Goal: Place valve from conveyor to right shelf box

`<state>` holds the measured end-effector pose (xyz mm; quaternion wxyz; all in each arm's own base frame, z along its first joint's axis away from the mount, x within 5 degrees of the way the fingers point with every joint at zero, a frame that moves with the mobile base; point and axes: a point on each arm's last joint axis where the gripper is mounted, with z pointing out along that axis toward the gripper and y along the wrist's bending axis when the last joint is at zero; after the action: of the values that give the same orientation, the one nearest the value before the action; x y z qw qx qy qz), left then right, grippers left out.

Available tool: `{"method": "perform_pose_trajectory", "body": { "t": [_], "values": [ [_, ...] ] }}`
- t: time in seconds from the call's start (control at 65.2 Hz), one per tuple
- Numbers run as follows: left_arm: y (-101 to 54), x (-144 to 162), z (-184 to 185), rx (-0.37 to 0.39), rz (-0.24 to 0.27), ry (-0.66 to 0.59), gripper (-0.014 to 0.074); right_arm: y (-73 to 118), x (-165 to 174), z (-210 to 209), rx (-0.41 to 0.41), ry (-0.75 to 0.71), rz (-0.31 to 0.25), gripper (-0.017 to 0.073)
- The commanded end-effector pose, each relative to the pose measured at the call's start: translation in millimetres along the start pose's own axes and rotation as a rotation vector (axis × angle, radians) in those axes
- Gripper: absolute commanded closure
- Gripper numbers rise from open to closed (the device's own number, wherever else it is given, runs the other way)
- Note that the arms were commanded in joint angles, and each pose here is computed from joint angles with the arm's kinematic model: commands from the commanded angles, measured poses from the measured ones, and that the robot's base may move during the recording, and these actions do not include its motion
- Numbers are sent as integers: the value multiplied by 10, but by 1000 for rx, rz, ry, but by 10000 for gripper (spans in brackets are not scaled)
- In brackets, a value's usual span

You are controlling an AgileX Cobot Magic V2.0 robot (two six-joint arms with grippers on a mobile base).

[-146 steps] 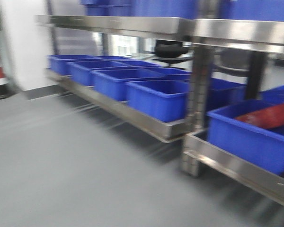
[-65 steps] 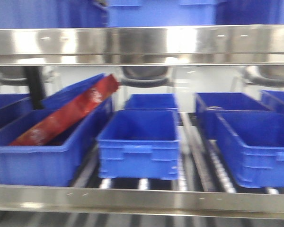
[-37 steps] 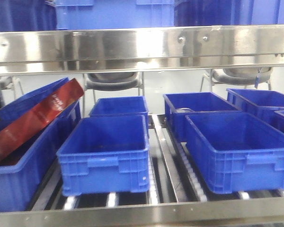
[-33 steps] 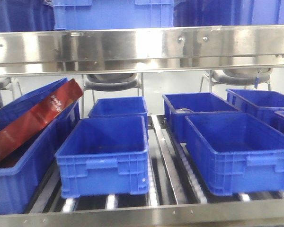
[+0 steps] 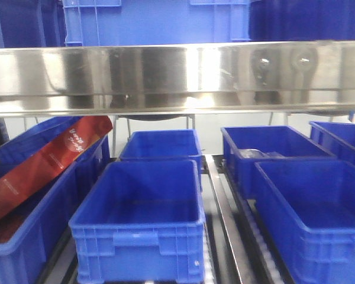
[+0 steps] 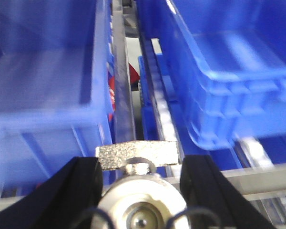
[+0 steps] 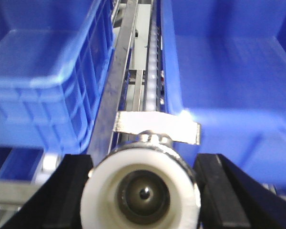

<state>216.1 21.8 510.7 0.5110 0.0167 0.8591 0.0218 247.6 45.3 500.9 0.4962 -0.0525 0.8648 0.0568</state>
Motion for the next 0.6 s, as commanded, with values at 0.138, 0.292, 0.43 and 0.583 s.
{"method": "perform_pose_trajectory", "body": {
  "t": [0.138,0.292,0.43,0.583],
  "values": [
    [-13,-74,-81,-1,-6,-73,705,-2,-103,-97,2,-102,-9,722],
    [-13,-74,-81,-1,-6,-73,705,-2,-103,-97,2,-102,-9,722],
    [-13,-74,-81,-1,-6,-73,705,-2,-103,-97,2,-102,-9,722],
    [-13,-74,-81,-1,-6,-73,705,-2,-103,-97,2,-102,-9,722]
  ]
}}
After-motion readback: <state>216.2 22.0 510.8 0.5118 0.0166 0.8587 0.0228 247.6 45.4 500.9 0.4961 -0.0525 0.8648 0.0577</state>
